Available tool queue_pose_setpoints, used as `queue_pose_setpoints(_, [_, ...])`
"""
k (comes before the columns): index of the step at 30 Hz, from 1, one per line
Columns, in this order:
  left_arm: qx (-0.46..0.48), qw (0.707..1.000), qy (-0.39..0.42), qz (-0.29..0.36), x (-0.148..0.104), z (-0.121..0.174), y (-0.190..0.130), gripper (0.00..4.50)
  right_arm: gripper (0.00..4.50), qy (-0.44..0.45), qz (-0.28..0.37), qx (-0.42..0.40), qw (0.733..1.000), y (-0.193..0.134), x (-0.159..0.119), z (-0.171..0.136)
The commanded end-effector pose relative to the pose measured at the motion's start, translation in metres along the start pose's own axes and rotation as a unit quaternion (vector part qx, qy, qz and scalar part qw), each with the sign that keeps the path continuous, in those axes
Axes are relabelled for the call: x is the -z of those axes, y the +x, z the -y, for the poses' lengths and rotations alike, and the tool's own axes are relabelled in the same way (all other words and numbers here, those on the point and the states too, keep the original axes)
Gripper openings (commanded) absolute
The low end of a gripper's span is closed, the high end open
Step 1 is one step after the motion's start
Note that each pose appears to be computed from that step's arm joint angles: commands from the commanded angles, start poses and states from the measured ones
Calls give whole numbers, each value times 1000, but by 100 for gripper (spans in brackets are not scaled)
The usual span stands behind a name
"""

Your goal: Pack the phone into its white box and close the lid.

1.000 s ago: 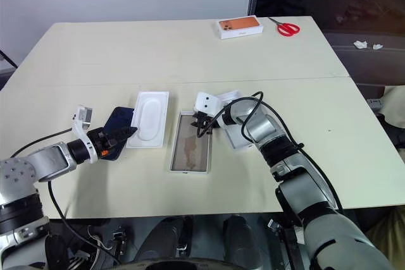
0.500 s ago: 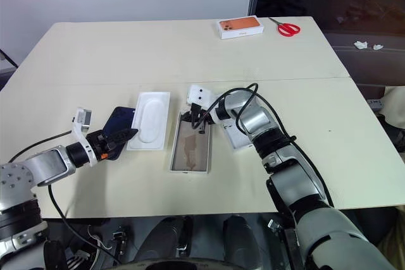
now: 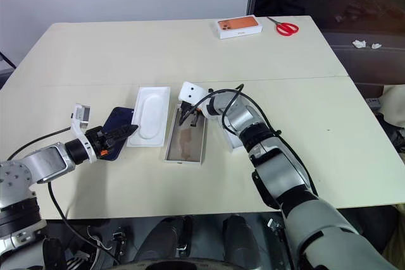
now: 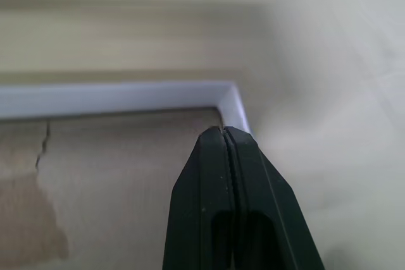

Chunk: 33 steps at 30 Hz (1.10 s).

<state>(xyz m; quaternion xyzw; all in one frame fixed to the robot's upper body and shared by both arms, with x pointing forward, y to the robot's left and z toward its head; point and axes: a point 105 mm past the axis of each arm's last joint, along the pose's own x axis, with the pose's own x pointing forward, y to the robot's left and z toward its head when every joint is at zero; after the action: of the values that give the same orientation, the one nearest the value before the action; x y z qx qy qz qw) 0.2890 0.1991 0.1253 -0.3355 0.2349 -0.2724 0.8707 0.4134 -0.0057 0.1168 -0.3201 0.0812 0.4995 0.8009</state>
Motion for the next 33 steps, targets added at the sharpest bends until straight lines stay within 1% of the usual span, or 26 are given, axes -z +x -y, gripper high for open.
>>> queue_pose_setpoints(1, [17, 1000, 13, 8, -5, 10, 1, 0, 6, -10, 52, 37, 998, 5, -33, 14])
queue_pose_setpoints(5, [18, 1000, 11, 5, -3, 11, 2, 0, 6, -15, 62, 48, 997, 12, -43, 14])
queue_pose_setpoints(10, [23, 1000, 10, 3, -1, 15, 2, 0, 6, -12, 71, 46, 996, 5, -44, 21])
queue_pose_setpoints(13, [27, 1000, 10, -1, 2, 17, 1, 0, 6, -2, 81, 34, 996, -6, -42, 26])
queue_pose_setpoints(16, [45, 999, 13, -16, 8, 24, 0, 0, 6, -17, 70, 43, 996, -26, -31, 38])
queue_pose_setpoints(18, [51, 998, 13, -26, 12, 26, 1, 0, 6, -2, 76, 46, 996, -39, -28, 45])
queue_pose_setpoints(21, [57, 998, 13, -33, 16, 29, 6, 0, 90, 37, 88, 44, 994, -59, -22, 50])
queue_pose_setpoints(24, [54, 998, 16, -39, 18, 30, 11, 0, 244, 52, 95, 58, 992, -77, -19, 54])
queue_pose_setpoints(26, [46, 998, 17, -35, 15, 28, 17, 0, 354, 80, 112, 52, 989, -97, -16, 53])
queue_pose_setpoints(28, [42, 999, 10, -29, 12, 27, 26, 0, 445, 89, 117, 62, 987, -118, -8, 57])
queue_pose_setpoints(31, [41, 998, 11, -36, 15, 29, 36, 0, 445, 101, 114, 60, 987, -134, 0, 54])
queue_pose_setpoints(33, [38, 998, 20, -41, 17, 30, 41, 0, 445, 92, 108, 31, 989, -142, 3, 40])
